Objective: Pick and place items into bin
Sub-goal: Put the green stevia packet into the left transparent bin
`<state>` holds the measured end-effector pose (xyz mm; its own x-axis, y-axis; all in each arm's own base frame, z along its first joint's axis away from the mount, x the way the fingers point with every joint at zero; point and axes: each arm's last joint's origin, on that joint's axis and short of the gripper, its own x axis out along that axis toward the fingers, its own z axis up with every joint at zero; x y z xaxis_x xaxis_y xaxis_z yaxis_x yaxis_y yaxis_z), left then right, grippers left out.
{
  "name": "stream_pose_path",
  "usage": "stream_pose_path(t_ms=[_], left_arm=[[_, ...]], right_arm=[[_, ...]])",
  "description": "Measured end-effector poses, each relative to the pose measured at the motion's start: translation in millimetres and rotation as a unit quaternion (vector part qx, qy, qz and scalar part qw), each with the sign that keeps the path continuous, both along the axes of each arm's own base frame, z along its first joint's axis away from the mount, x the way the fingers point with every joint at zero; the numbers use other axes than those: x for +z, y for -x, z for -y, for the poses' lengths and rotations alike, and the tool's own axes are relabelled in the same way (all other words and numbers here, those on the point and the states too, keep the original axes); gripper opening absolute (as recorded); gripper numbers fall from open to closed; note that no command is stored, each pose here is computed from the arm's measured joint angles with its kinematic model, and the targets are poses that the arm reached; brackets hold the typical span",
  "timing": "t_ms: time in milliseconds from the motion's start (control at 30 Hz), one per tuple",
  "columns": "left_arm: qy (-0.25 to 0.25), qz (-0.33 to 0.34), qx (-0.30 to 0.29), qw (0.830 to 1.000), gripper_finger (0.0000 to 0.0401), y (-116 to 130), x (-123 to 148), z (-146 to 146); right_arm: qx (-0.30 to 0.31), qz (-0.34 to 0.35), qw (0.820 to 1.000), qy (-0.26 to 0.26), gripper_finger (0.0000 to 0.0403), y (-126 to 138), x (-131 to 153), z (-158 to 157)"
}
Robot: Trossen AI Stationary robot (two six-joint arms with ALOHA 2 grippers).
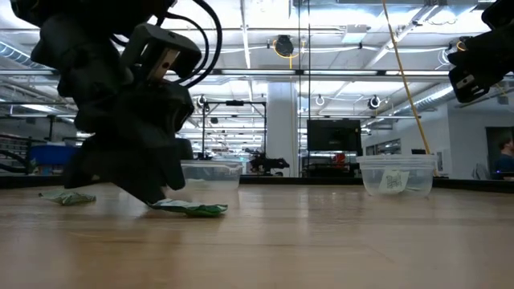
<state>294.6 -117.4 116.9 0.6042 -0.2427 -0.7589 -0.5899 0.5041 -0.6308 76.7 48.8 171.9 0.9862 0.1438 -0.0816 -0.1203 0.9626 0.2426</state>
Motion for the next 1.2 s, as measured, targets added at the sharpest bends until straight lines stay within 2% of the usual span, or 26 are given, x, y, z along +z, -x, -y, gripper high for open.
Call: stream_pose_path(t_ms=[400,700,867,1067,1200], left_arm=[[0.044,0.024,-0.023,0.998,0.0143,-8,-10,10],[0.039,0.032,-0.049,0.997,0.0138,-7,-10,13],[0.039,0.033,-0.061,0.997,0.0096,-7,-10,13],[0.024,0.046,-0.074,0.996,0.0016,-7,-9,14],[0.002,0.100,-0.071,0.993,0.0010,-14,-5,10]], right_arm=[[0.000,0.000,1.000,0.000,0.0100,0,0,0],[0.000,0.000,1.000,0.000,0.0100,0,0,0],[0.000,0.000,1.000,0.000,0.0100,0,0,0],[0.000,0.000,1.000,0.000,0.0100,0,0,0],[0.000,0.000,1.000,0.000,0.0100,0,0,0]])
